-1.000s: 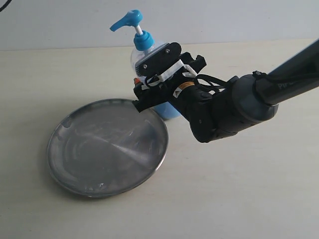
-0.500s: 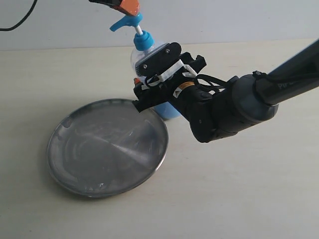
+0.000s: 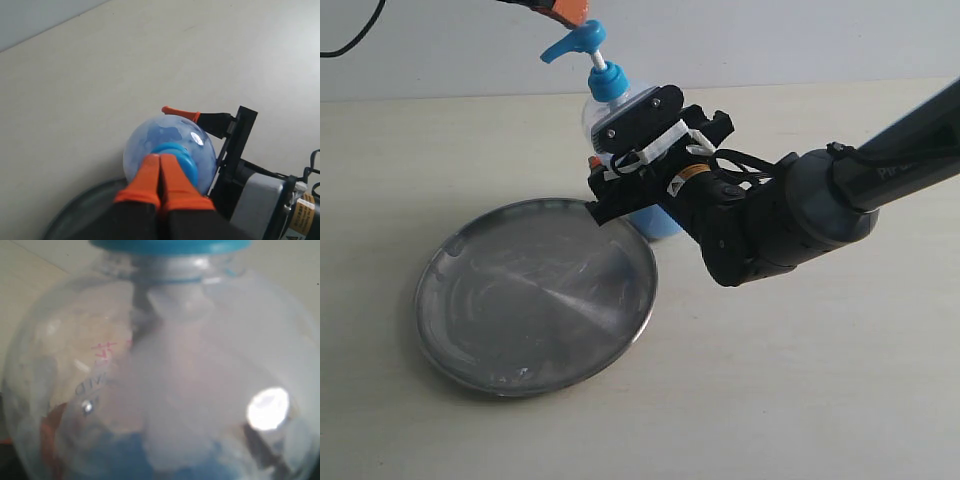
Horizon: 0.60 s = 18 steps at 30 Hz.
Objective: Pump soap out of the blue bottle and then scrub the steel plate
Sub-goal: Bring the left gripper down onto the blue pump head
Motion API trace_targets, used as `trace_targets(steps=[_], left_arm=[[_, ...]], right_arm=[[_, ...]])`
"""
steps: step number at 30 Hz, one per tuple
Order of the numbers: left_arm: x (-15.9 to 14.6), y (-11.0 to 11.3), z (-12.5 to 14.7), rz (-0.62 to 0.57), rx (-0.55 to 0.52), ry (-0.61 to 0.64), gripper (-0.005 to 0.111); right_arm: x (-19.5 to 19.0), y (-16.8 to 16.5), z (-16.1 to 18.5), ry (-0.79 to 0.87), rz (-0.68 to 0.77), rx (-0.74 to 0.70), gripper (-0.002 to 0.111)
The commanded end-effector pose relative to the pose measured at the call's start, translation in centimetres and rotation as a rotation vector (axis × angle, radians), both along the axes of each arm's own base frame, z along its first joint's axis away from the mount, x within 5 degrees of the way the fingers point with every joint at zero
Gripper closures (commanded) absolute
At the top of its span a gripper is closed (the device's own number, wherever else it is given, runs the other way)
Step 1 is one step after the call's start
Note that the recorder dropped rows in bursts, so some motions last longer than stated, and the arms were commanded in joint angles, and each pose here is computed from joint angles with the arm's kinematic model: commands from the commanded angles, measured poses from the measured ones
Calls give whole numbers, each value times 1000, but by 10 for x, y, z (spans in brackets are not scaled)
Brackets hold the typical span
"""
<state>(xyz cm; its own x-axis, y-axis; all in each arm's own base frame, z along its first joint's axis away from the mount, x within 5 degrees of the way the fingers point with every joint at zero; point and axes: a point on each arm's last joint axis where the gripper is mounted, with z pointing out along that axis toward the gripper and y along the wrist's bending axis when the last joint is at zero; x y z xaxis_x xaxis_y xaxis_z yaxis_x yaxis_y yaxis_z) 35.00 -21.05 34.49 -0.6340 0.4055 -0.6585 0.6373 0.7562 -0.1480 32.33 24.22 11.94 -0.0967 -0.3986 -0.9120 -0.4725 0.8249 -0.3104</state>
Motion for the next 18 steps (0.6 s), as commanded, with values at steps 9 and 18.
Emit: trace_targets(steps=[9,18], left_arm=[[2,-4,-3,7,-16,12,107],[-1,-4,-6,-7,1,54,107]], right_arm=[[1,3,10,-66,21,10,108],[1,3,10,-66,23,11,108]])
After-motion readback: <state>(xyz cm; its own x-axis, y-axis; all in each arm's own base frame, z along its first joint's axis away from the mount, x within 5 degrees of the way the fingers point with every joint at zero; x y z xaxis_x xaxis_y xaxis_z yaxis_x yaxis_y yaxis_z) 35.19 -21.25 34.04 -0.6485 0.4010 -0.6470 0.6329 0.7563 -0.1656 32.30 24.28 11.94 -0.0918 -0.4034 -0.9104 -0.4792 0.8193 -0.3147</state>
